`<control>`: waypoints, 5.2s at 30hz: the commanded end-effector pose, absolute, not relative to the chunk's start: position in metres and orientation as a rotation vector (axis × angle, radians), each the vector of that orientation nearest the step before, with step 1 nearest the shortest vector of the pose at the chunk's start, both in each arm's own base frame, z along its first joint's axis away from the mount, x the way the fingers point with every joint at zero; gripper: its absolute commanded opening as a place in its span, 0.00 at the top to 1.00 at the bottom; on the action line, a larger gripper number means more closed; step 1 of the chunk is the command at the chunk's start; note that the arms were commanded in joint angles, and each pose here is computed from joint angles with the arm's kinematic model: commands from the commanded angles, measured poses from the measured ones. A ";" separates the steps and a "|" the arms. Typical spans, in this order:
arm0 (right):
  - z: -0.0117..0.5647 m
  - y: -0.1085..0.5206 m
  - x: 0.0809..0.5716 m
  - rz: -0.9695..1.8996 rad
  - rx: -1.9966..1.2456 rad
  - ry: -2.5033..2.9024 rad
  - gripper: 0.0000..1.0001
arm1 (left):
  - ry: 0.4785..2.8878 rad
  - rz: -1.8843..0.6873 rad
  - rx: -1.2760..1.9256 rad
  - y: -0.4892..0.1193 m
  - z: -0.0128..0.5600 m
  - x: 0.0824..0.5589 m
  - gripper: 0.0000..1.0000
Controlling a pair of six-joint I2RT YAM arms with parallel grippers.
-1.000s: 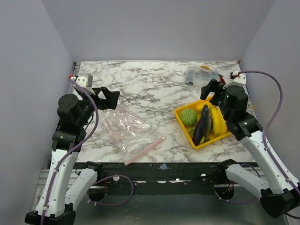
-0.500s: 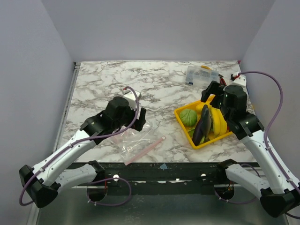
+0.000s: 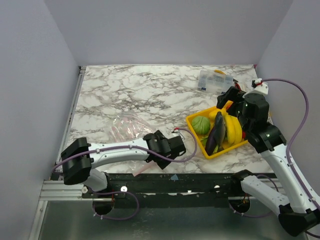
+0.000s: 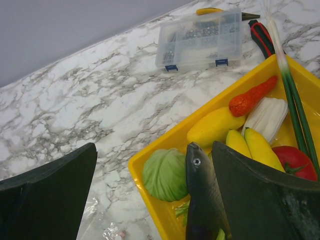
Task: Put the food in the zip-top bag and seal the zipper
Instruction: Pick up the zipper food storage bag at the center of the board, then open the zipper of the food storage bag, then pick up the fake fish from the bin.
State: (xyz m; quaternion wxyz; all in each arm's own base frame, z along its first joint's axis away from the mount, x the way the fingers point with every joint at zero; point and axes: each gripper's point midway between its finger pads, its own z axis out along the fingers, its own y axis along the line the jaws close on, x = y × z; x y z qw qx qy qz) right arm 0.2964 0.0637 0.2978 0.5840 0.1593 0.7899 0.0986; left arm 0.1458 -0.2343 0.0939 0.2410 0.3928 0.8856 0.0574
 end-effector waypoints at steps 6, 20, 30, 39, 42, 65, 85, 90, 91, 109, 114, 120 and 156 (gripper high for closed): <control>0.309 0.052 0.285 0.215 0.413 1.801 0.00 | 2.354 0.396 1.143 -0.241 0.087 0.140 0.20; 0.309 0.057 0.285 0.247 0.400 1.805 0.00 | 2.323 0.504 1.181 -0.242 0.072 0.144 0.53; 0.307 0.058 0.284 0.252 0.402 1.811 0.00 | 2.300 0.604 1.184 -0.241 0.055 0.150 0.70; 0.294 0.048 0.283 0.162 0.415 1.855 0.01 | 2.337 0.437 1.057 -0.249 0.074 0.162 1.00; 0.289 0.040 0.282 0.106 0.453 1.885 0.01 | 2.375 0.230 0.917 -0.251 0.103 0.169 1.00; 0.255 0.294 0.244 1.028 0.067 2.110 0.28 | 2.374 -0.439 0.444 -0.241 0.214 0.213 1.00; 0.219 0.354 0.247 1.045 0.115 2.186 1.00 | 2.321 -0.417 0.471 -0.236 0.219 0.218 1.00; 0.224 0.355 0.243 1.081 0.167 2.185 1.00 | 2.313 -0.334 0.487 -0.231 0.213 0.228 0.84; 0.224 0.355 0.243 1.082 0.172 2.185 1.00 | 2.315 -0.325 0.489 -0.231 0.211 0.229 0.81; 0.193 0.311 0.256 0.875 0.068 2.245 1.00 | 2.211 0.004 0.269 -0.135 0.257 0.257 1.00; 0.208 0.339 0.254 1.008 -0.045 2.226 1.00 | 2.260 -0.204 0.341 -0.158 0.253 0.254 1.00; 0.221 0.349 0.263 0.979 -0.090 2.233 0.92 | 2.293 -0.192 0.282 -0.165 0.253 0.268 1.00; 0.135 0.056 0.269 -0.577 0.482 2.241 0.21 | 2.308 -0.241 0.248 -0.172 0.231 0.275 1.00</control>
